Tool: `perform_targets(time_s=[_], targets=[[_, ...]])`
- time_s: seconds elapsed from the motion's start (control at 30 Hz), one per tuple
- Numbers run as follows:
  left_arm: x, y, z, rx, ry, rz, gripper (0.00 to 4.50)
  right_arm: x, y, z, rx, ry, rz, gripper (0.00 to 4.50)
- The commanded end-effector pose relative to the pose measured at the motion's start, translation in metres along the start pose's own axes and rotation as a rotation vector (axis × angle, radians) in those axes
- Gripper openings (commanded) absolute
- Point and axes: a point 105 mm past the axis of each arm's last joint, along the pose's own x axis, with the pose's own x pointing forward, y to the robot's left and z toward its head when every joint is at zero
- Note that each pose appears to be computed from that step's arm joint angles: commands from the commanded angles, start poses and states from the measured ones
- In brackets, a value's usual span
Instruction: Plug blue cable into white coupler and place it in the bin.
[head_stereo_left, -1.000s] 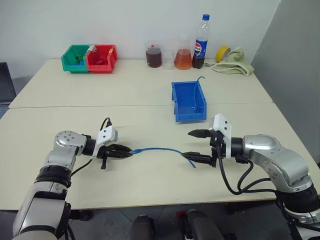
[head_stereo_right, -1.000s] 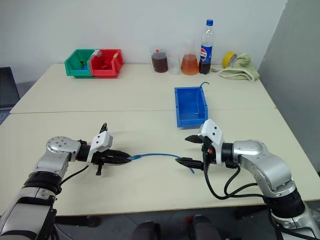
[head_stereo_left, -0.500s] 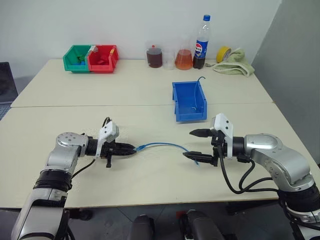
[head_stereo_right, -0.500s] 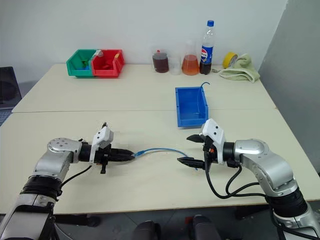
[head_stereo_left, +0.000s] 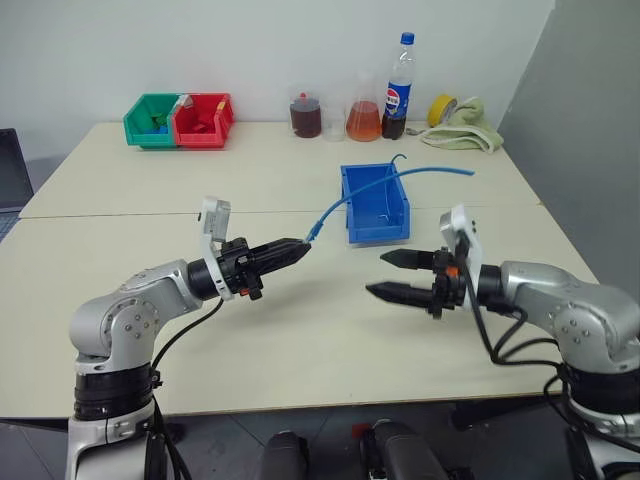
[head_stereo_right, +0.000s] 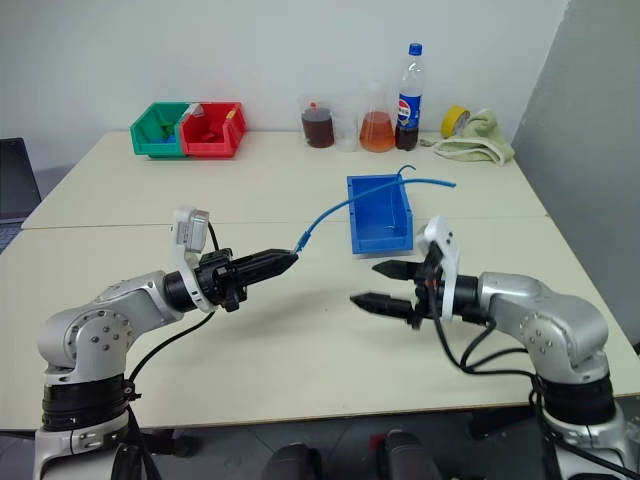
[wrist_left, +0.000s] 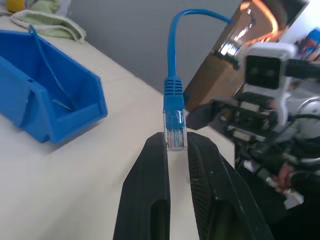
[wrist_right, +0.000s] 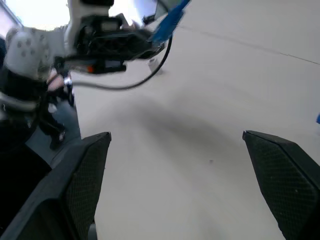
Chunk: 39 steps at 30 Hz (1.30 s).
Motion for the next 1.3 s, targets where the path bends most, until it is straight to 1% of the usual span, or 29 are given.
perform_targets(time_s=[0.03,0.17,0.37,0.67,0.97,1.27,1.3], targets=[[0.007,-0.015,0.011,-0.056,-0.094,-0.042,0.24,-0.003,0.001,0.025,0.147,-0.096,0.067,4.5],[0.016,-0.02,0.01,-0.126,-0.152,-0.061,0.24,-0.001,0.002,0.035,0.267,-0.136,0.134,4.5],[0.022,-0.032,0.009,-0.183,-0.148,-0.116,0.24,0.006,0.005,0.043,0.343,-0.135,0.204,4.5],[0.028,-0.039,0.01,-0.229,-0.137,-0.164,0.24,0.017,0.02,0.039,0.316,-0.011,0.313,4.5],[0.031,-0.047,0.002,-0.254,-0.102,-0.191,0.24,0.024,0.018,0.044,0.305,0.002,0.339,4.5],[0.028,-0.048,0.001,-0.249,-0.092,-0.189,0.24,0.022,0.013,0.048,0.293,0.012,0.338,4.5],[0.028,-0.048,0.002,-0.249,-0.091,-0.189,0.24,0.022,0.013,0.048,0.293,0.012,0.338,4.12]])
